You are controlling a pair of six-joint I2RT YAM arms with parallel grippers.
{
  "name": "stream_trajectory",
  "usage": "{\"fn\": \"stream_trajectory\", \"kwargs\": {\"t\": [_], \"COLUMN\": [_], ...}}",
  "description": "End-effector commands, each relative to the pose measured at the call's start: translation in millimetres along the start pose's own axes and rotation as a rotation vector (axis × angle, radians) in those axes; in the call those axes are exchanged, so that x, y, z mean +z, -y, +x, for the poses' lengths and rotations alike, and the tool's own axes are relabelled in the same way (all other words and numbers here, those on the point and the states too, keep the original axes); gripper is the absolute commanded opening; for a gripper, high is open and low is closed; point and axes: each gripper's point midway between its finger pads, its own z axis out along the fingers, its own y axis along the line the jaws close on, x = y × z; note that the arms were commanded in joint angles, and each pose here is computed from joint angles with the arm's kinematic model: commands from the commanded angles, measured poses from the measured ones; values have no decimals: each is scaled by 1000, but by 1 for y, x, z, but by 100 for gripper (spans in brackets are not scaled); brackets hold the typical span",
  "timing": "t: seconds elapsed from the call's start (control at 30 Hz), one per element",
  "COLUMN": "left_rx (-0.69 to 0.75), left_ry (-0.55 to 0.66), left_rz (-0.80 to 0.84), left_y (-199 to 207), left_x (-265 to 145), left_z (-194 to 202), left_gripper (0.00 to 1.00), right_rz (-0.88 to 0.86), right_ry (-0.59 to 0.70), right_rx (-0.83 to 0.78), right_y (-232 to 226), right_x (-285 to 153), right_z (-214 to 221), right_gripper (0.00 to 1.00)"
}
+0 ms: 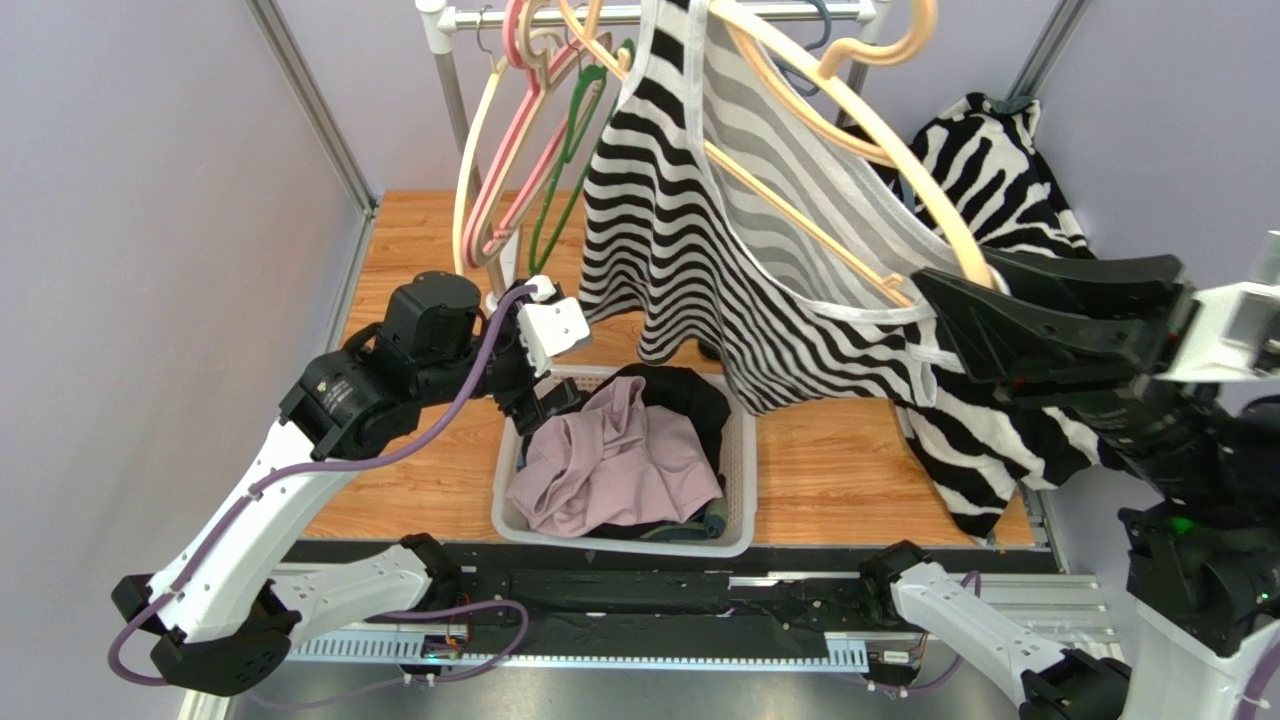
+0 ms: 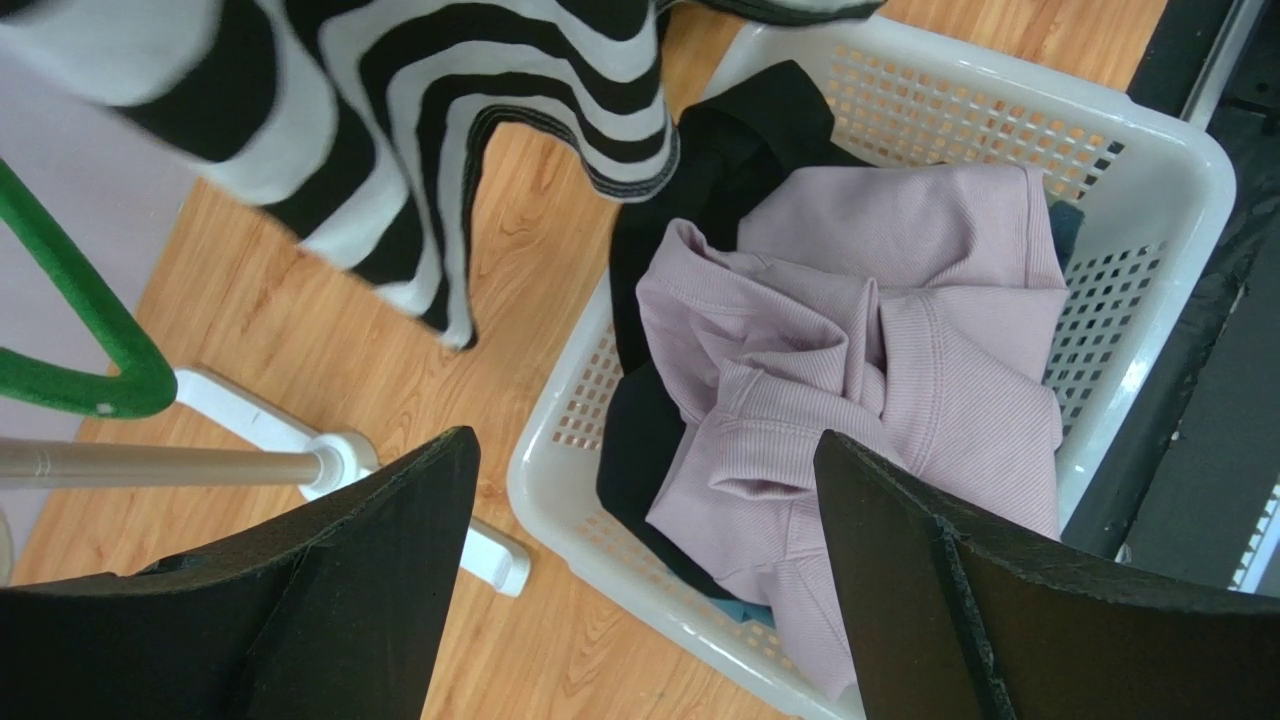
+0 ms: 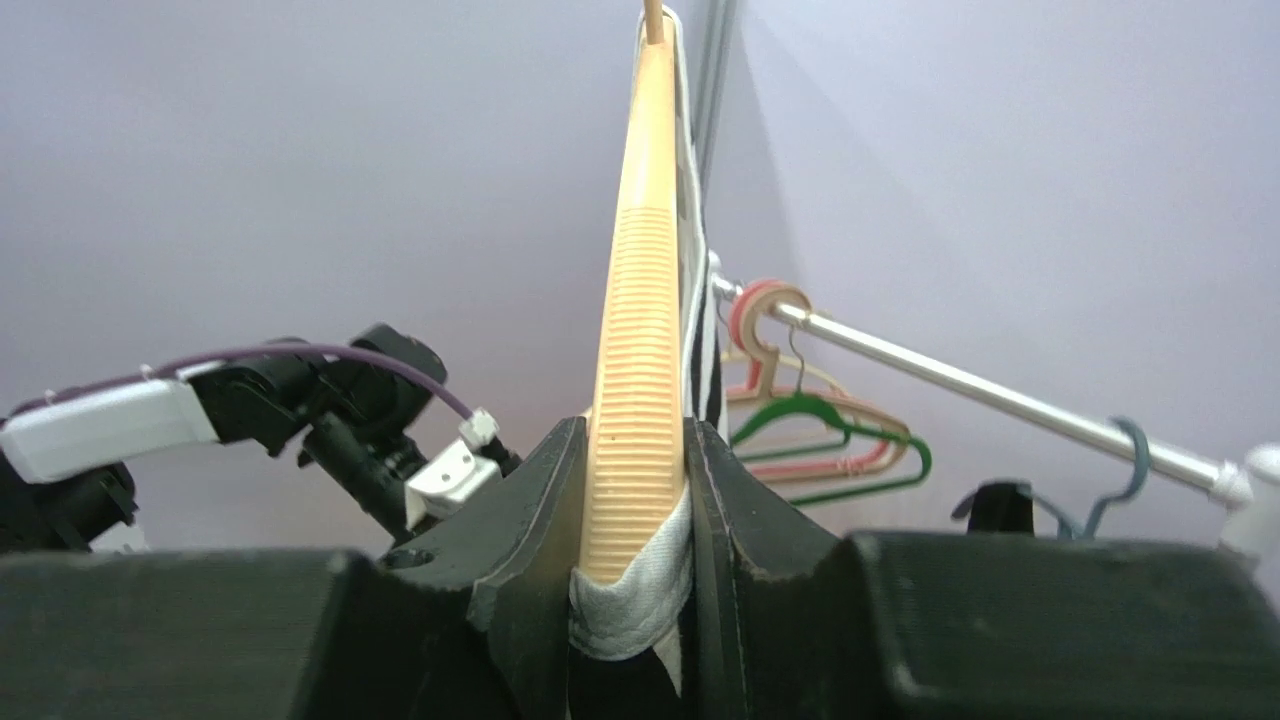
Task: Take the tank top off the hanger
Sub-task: Pick up the hanger from the clothesline.
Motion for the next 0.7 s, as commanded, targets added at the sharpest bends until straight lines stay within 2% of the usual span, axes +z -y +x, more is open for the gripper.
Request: {"fn": "stream_trajectory", "kwargs": {"t": [0.0, 0.13, 0.27, 0.47, 0.57, 0.67], "left_rx": [-11, -7, 4, 80, 92, 42], "left_ry": [62, 60, 57, 87, 159, 332], "left_rz": [-6, -15, -75, -110, -107, -151], "left_y": [1, 1, -8, -9, -1, 1], "left_x": [-11, -13, -23, -76, -105, -130], "left_z": [-11, -6, -7, -25, -39, -66], "left_gripper": [91, 91, 98, 99, 99, 99], "right_rz": [-90, -88, -64, -71, -85, -140], "right_ry": [118, 77, -19, -167, -199, -223], "right_rx": [4, 28, 56, 102, 112, 124], "right_y": [-13, -9, 1, 2, -3, -17], "right_x": [13, 19, 23, 14, 2, -12], "right_z": [-37, -19, 17, 77, 96, 110], "right_gripper": [0, 0, 0, 0, 0, 0]}}
